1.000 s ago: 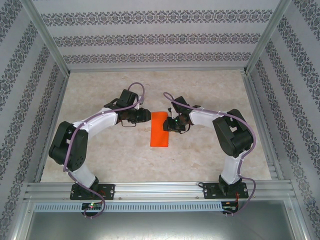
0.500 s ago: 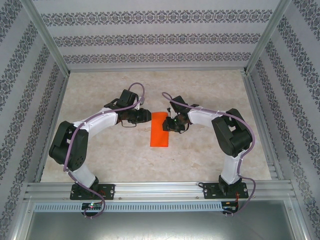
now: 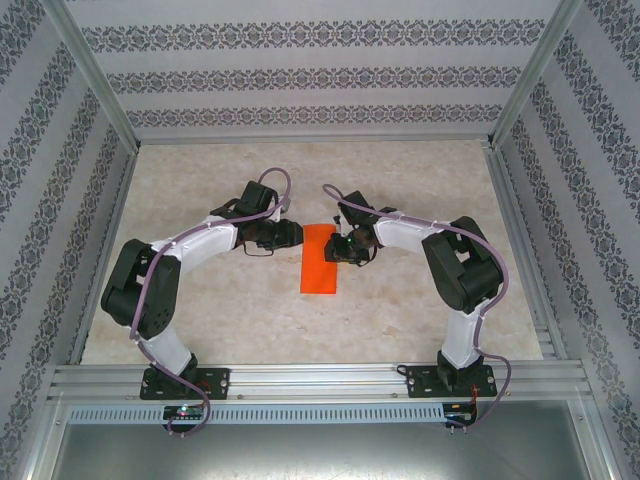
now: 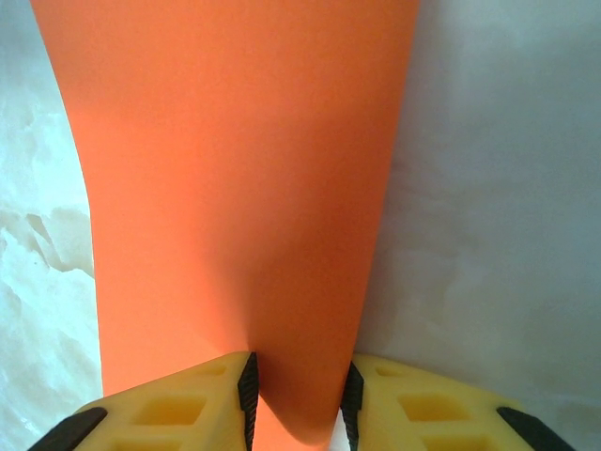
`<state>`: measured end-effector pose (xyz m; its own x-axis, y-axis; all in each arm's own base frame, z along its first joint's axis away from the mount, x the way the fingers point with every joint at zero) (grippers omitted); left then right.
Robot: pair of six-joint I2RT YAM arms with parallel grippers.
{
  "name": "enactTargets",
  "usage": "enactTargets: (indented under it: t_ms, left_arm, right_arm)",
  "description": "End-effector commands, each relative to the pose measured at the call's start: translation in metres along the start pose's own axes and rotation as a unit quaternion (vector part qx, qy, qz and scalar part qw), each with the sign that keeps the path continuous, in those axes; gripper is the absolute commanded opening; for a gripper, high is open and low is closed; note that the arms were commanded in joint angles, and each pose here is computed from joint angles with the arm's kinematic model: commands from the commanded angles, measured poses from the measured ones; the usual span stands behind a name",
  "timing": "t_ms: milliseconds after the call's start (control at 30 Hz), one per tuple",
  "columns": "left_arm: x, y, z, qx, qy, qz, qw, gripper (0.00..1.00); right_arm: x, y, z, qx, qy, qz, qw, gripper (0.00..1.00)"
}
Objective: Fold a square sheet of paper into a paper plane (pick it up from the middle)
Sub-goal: Hold the square sheet of paper at the center of the table.
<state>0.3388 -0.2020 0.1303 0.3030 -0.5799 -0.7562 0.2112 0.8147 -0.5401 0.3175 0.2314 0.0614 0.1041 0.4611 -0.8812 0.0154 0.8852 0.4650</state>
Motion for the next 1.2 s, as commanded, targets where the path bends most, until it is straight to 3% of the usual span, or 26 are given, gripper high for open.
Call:
enactTargets:
  t_ms: [0,1167]
  left_arm:
    - [0.004,0.004,-0.002,-0.006,0.002,-0.005,1.0,0.4]
    - [0.034,-0.009,-0.01,-0.004,0.032,-0.027,0.999,0.37]
  right_arm:
    - [0.016,-0.027,-0.009,0.022,0.016,-0.069,0.997,0.34]
    - [0.019,-0.028,-0.01,0.016,0.02,-0.087,0.996,0.34]
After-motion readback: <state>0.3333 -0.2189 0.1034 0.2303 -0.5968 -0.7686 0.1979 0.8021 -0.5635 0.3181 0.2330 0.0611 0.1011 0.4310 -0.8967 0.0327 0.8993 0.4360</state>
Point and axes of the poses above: each hand's point on the last joint's axis, 136 mm out from that joint toward the fingers, its own x axis out along the fingers, its own y axis along the line the jaws close on, z = x × y, the point moved 5 cm from there along -x, back along the fingers, and after that the axes turned 6 degrees about x, right-handed, at the moved point
